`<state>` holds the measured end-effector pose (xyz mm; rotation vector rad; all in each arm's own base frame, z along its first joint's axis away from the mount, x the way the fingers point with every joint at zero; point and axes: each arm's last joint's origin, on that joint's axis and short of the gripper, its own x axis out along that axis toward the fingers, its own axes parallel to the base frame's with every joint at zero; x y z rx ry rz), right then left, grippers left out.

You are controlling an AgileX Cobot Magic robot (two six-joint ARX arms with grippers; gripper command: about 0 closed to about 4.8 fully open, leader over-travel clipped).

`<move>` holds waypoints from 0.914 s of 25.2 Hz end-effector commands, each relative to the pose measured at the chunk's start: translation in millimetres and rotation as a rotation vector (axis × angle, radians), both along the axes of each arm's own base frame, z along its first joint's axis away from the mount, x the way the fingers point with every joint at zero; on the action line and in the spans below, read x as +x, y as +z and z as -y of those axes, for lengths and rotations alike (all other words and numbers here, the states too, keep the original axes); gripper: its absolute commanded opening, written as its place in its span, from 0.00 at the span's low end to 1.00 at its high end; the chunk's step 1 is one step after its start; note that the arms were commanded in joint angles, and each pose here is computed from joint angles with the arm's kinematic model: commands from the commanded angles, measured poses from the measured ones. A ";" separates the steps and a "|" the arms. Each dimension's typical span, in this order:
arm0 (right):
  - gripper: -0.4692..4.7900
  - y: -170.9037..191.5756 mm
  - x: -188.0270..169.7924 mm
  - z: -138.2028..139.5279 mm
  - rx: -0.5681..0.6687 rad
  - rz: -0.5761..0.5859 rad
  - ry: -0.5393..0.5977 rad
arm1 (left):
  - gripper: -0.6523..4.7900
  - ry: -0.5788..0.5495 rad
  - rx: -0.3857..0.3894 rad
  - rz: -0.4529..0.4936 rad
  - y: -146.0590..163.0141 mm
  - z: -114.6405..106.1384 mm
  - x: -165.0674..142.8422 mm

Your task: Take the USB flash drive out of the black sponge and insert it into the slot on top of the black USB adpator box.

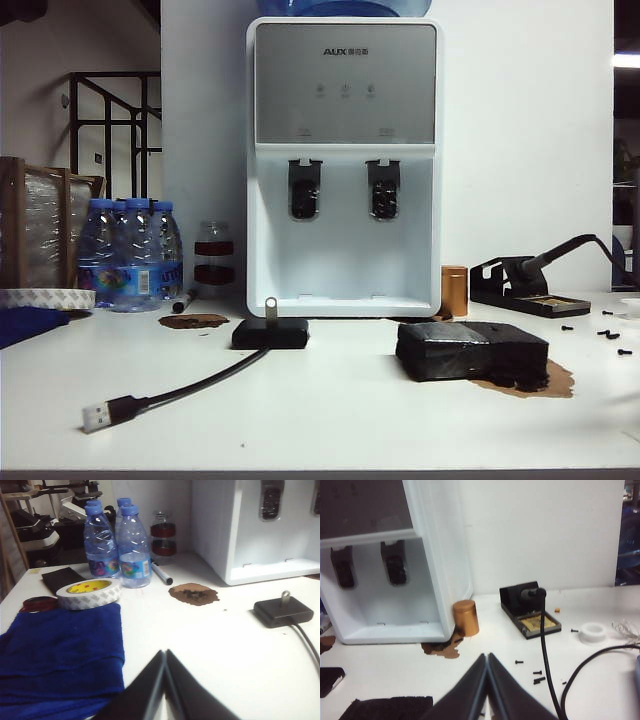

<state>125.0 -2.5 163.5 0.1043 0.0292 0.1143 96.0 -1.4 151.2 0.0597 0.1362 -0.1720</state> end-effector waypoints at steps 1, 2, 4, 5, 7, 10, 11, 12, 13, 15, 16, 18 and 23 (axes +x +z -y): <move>0.09 -0.2 -0.2 0.2 -0.001 0.008 0.003 | 0.11 0.021 0.007 -0.007 -1.0 -0.7 0.0; 0.09 -0.1 -0.3 0.1 -0.002 0.009 0.003 | 0.11 0.023 0.010 -0.007 -1.0 -0.7 0.0; 0.09 -1.1 -0.3 0.2 -0.001 -0.001 0.003 | 0.11 0.020 0.026 -0.005 -1.0 -0.7 0.0; 0.09 -1.7 -0.3 0.2 0.001 -0.008 0.003 | 0.11 0.019 0.029 -0.004 -1.0 -0.7 0.0; 0.09 -2.7 -0.3 0.1 0.001 -0.019 0.004 | 0.11 0.019 0.029 -0.004 -1.0 -0.7 0.0; 0.09 -4.3 -0.4 0.1 0.002 -0.035 0.003 | 0.11 0.019 0.029 -0.004 -0.9 -0.7 0.0; 0.09 -4.5 -0.4 0.1 0.002 -0.037 0.003 | 0.11 0.019 0.029 -0.004 -1.0 -0.7 0.0; 0.09 -5.2 -0.5 0.1 0.002 -0.044 0.003 | 0.11 0.020 0.029 -0.004 -1.0 -0.7 0.0; 0.09 -5.8 -0.5 0.1 0.003 -0.051 0.004 | 0.11 0.019 0.028 -0.004 -0.9 -0.7 0.0; 0.09 -7.1 -0.6 0.1 0.004 -0.064 0.003 | 0.11 0.015 0.028 -0.001 -0.6 -0.6 0.0; 0.09 -7.8 -0.7 0.1 0.004 -0.071 0.003 | 0.11 0.016 0.028 0.001 -0.5 -0.6 0.1; 0.09 -8.8 -0.8 0.1 0.005 -0.081 0.003 | 0.11 0.016 0.028 0.002 -0.4 -0.6 0.1; 0.09 -11.0 -1.0 0.1 0.006 -0.104 0.003 | 0.11 0.015 0.028 0.002 -0.4 -0.6 0.1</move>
